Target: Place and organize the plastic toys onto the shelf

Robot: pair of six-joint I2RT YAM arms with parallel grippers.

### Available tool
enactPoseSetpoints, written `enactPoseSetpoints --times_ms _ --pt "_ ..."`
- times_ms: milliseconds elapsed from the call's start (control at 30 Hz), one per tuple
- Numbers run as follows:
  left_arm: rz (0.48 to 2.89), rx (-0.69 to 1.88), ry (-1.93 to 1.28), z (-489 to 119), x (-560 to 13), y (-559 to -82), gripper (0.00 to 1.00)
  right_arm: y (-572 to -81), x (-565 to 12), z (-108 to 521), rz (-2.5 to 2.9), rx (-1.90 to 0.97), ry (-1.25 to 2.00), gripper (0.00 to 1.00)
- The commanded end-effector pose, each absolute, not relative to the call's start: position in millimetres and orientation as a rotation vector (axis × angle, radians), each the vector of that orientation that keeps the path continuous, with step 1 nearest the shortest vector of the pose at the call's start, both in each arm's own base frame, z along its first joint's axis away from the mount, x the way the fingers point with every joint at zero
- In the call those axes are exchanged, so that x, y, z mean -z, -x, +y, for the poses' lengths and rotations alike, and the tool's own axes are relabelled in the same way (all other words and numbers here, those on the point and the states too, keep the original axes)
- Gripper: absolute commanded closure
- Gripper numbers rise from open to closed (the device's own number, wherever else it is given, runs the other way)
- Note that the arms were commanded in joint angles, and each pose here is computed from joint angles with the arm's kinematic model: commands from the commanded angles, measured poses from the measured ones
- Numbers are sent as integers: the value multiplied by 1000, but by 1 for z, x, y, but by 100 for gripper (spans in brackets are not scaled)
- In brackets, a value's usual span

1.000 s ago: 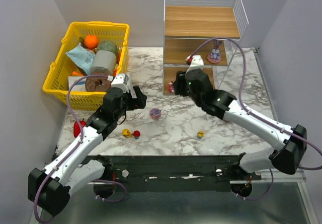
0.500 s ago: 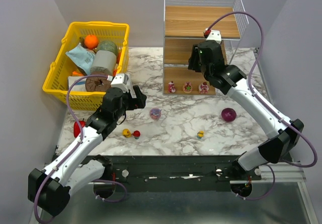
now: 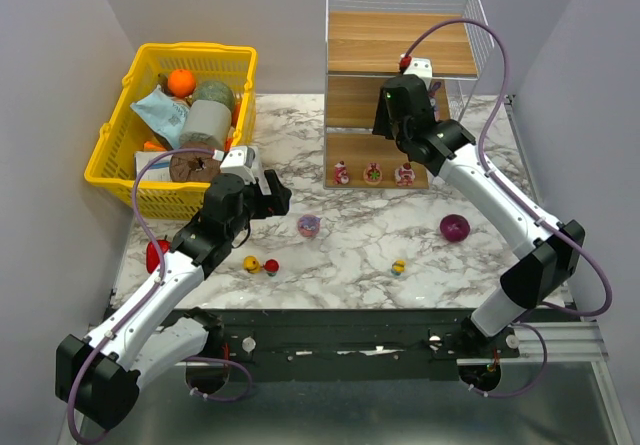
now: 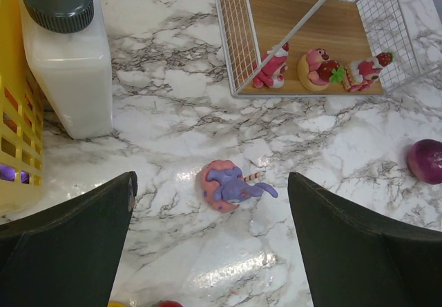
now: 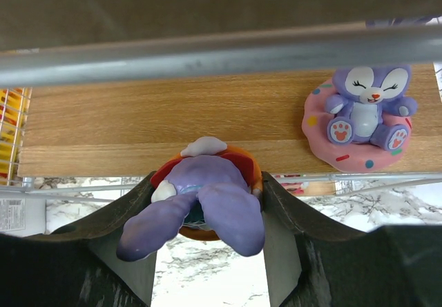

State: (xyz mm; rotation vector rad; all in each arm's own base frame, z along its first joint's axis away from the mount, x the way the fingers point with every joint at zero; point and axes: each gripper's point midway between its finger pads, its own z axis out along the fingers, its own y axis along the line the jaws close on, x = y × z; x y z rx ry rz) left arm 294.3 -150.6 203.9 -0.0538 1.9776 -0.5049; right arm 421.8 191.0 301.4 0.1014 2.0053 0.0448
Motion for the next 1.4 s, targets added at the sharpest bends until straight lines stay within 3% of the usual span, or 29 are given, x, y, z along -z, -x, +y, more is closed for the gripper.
enactPoseSetpoints --times_ms 0,467,833,1367 --pt "1981 466 64 -142 -202 -296 1 -436 -317 184 1936 -21 -166 63" --pt "1985 461 68 -140 -200 -297 1 -440 -316 187 1858 -87 -202 63" --pt "1988 462 71 -139 -199 -296 1 -446 -287 184 1944 1 -246 51" --pt "1988 456 75 -138 -198 -296 1 -457 -274 181 1909 43 -259 47"
